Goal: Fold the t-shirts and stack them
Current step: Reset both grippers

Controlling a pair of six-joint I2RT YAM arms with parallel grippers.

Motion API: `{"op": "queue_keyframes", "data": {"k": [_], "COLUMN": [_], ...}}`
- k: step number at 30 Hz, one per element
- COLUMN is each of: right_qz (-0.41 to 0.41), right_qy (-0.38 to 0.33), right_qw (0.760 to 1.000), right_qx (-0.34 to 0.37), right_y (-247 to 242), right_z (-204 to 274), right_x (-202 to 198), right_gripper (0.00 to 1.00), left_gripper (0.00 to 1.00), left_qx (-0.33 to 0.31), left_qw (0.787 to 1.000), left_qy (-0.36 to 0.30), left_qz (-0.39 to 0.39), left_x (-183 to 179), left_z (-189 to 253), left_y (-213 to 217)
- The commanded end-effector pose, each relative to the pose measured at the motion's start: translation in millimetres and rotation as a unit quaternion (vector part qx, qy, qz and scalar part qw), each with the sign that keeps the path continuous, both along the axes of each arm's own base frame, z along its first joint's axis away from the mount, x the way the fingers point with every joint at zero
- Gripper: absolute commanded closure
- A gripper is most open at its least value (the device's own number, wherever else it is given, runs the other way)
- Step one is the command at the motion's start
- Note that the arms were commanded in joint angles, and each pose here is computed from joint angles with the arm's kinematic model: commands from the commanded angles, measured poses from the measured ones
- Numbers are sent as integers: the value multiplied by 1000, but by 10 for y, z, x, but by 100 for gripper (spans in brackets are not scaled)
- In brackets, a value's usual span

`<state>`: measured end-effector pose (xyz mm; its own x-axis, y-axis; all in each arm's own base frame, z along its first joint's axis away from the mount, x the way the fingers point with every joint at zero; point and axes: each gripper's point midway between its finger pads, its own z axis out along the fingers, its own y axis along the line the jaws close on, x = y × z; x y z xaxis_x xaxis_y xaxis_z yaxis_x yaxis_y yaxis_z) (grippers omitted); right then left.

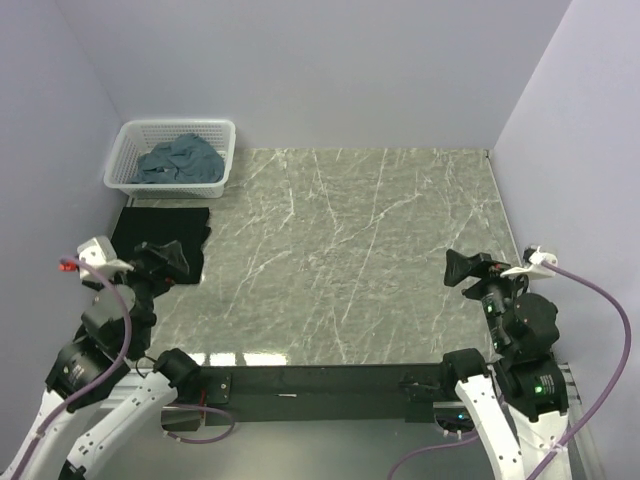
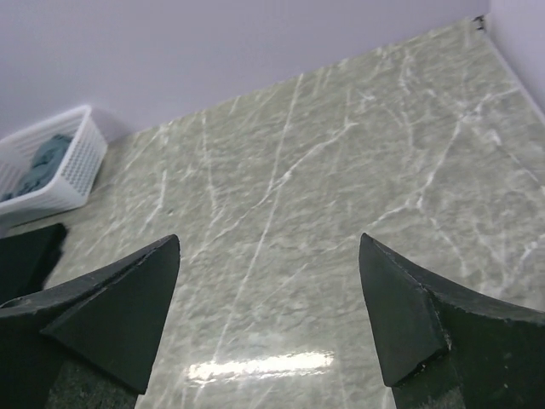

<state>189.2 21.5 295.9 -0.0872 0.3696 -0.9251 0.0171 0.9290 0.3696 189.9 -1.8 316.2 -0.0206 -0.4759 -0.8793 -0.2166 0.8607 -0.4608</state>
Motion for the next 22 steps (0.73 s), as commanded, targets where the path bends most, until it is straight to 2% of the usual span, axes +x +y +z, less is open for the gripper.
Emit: {"op": "queue_keyframes", "data": {"k": [1,2,4,7,12,22], "right_qz": [-31,-30,-30,-41,-32,-22], "right_qy": [-22,-28,-38,-47,-60,-83], "right_qw": [999,999,999,998,998,996], "right_qx": [-16,-16,-17,-14,-12,-7], "right_y": [-122,-124,-128,-168,-137,-112], "right_z": [-29,-27,-37,-43,-8,40], "right_x": [29,11,-1,-28,-37,-103], "right_gripper": [8,8,8,8,7,7], "left_gripper": [1,1,1,1,1,1], "left_qx": [-3,4,-15,-24,-32,-22], "left_qw": [999,999,998,996,995,997], "left_qy": [-27,-25,-61,-81,-69,-54], "left_qz": [46,45,30,20,61,57], "left_x": [-61,-34,-67,-76,-114,-37], "left_z": [-109,-244,-199,-238,-315,-359], "left_y": [206,189,171,149,288,224]}}
